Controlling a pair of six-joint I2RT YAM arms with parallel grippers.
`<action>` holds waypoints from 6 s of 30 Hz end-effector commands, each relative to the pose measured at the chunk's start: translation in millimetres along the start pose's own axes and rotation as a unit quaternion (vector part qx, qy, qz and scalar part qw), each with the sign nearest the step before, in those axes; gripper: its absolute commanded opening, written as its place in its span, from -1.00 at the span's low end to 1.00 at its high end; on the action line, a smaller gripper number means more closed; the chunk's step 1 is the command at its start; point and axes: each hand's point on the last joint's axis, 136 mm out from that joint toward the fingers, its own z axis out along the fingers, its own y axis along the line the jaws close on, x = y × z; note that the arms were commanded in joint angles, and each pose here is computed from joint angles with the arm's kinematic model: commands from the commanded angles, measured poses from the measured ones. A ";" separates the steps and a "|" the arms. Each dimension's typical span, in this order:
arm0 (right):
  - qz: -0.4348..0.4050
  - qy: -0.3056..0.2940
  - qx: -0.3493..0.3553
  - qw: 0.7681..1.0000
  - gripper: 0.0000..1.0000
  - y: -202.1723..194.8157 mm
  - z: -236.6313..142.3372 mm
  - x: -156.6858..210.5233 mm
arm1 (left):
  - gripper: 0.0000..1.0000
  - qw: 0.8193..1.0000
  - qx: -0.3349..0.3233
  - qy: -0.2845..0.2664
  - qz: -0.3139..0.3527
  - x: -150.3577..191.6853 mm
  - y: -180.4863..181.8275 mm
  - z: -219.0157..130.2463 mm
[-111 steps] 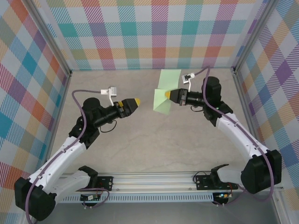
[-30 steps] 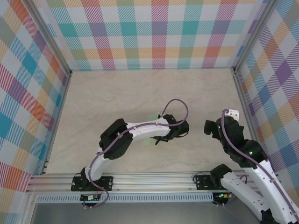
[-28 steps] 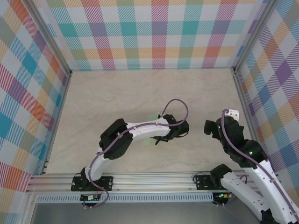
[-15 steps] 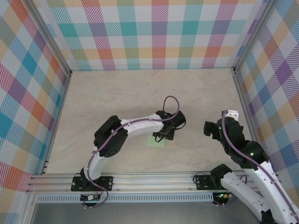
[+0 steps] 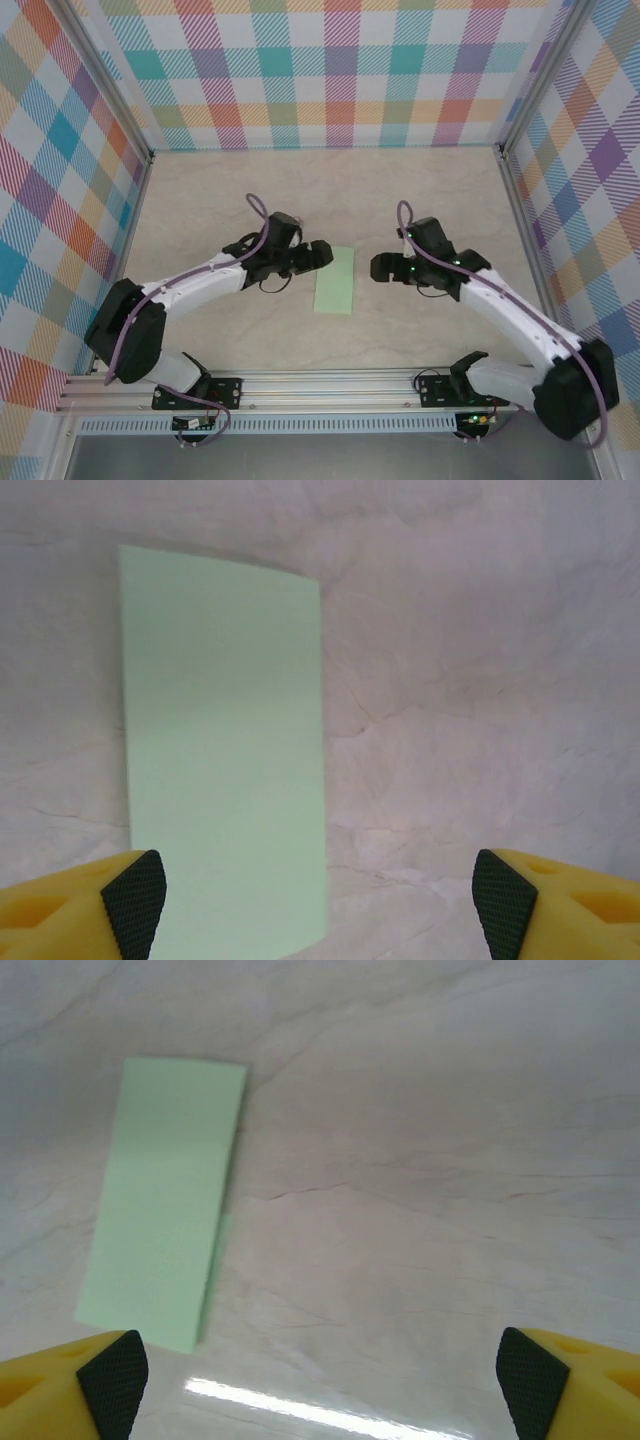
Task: Fold a paper plane with a square sheet of paper (fold left side to right side)
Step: Third fold the triangle at the center of the table.
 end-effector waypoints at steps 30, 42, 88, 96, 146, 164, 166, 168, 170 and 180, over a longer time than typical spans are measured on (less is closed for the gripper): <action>0.021 0.083 -0.086 0.993 0.27 39.0 151.9 -49.1 | 0.56 0.987 0.092 0.076 -0.105 14.9 31.9 55.8; 0.017 0.090 -0.089 0.992 0.26 38.8 153.9 -45.3 | 0.45 0.984 0.089 0.106 -0.109 26.0 27.4 73.6; -0.152 -0.045 -0.082 0.984 0.70 43.8 47.4 -1.9 | -0.84 0.985 0.053 0.120 -0.113 47.4 23.7 67.9; -0.314 -0.066 -0.041 0.946 0.85 67.0 41.9 73.8 | -0.94 0.985 0.048 0.121 -0.116 49.2 24.2 67.1; -0.379 0.045 -0.057 0.923 -1.00 104.7 90.7 110.1 | -0.25 0.995 0.031 0.094 -0.029 22.6 23.8 8.9; -0.337 0.062 -0.067 0.937 -1.00 96.7 95.6 110.6 | -0.69 0.983 0.039 0.178 0.013 17.8 5.1 114.0; -0.329 0.065 -0.073 0.939 -1.00 96.9 94.8 109.5 | -0.70 0.982 0.027 0.184 0.016 22.2 10.6 118.3; -0.319 0.068 -0.077 0.942 -1.00 95.3 94.2 107.9 | -0.71 0.982 0.017 0.188 0.018 25.4 15.7 120.7; -0.305 0.070 -0.082 0.946 -1.00 93.8 92.7 104.8 | -0.72 0.981 0.004 0.191 0.020 28.4 22.2 122.4; -0.230 0.083 -0.090 0.965 -1.00 74.1 86.7 87.0 | -0.75 0.979 -0.025 0.203 0.021 40.0 41.7 130.6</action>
